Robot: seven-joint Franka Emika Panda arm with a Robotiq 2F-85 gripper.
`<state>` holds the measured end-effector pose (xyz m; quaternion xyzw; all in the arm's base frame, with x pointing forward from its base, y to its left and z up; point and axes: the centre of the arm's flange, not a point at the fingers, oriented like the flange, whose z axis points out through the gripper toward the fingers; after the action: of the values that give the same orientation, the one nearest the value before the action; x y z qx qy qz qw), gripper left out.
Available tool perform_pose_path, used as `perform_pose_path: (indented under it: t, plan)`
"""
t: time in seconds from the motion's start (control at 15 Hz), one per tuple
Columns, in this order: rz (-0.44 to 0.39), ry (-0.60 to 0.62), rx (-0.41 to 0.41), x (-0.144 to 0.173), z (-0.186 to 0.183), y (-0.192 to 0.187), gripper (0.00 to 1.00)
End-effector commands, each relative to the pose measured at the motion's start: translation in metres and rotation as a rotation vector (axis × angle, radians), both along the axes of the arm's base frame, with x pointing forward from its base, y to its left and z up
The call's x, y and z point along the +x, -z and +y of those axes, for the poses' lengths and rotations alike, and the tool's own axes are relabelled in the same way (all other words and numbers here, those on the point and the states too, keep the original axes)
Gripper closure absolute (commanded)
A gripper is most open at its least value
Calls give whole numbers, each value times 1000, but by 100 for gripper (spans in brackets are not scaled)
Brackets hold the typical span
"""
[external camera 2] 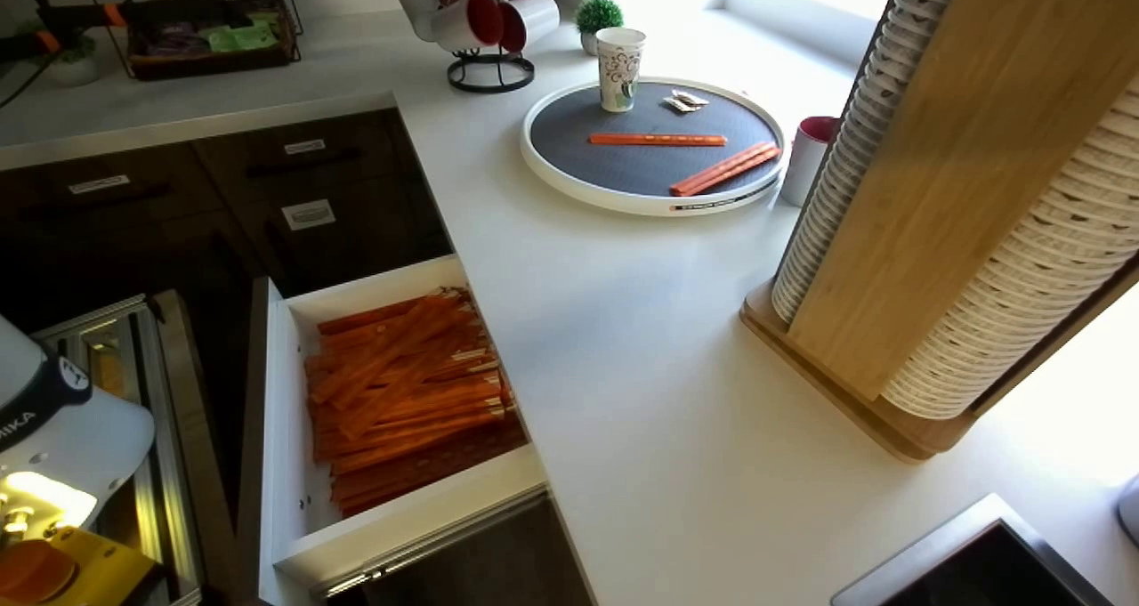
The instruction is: Rotate the tray clockwise then place the coffee cup upright.
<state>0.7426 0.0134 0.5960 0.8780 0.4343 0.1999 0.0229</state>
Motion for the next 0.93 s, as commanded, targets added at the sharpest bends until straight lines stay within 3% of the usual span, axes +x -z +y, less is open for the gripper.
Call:
perform_pose_path:
  t: [0.0, 0.4, 0.47, 0.53, 0.87]
  plan:
    - [104, 142, 94, -72, -6, 35, 0]
    - [298, 341, 248, -98, 29, 77, 0]
    - [329, 395, 249, -104, 39, 85, 0]
    - [281, 318, 211, -49, 21, 61, 0]
    - [337, 374, 215, -67, 36, 73, 0]
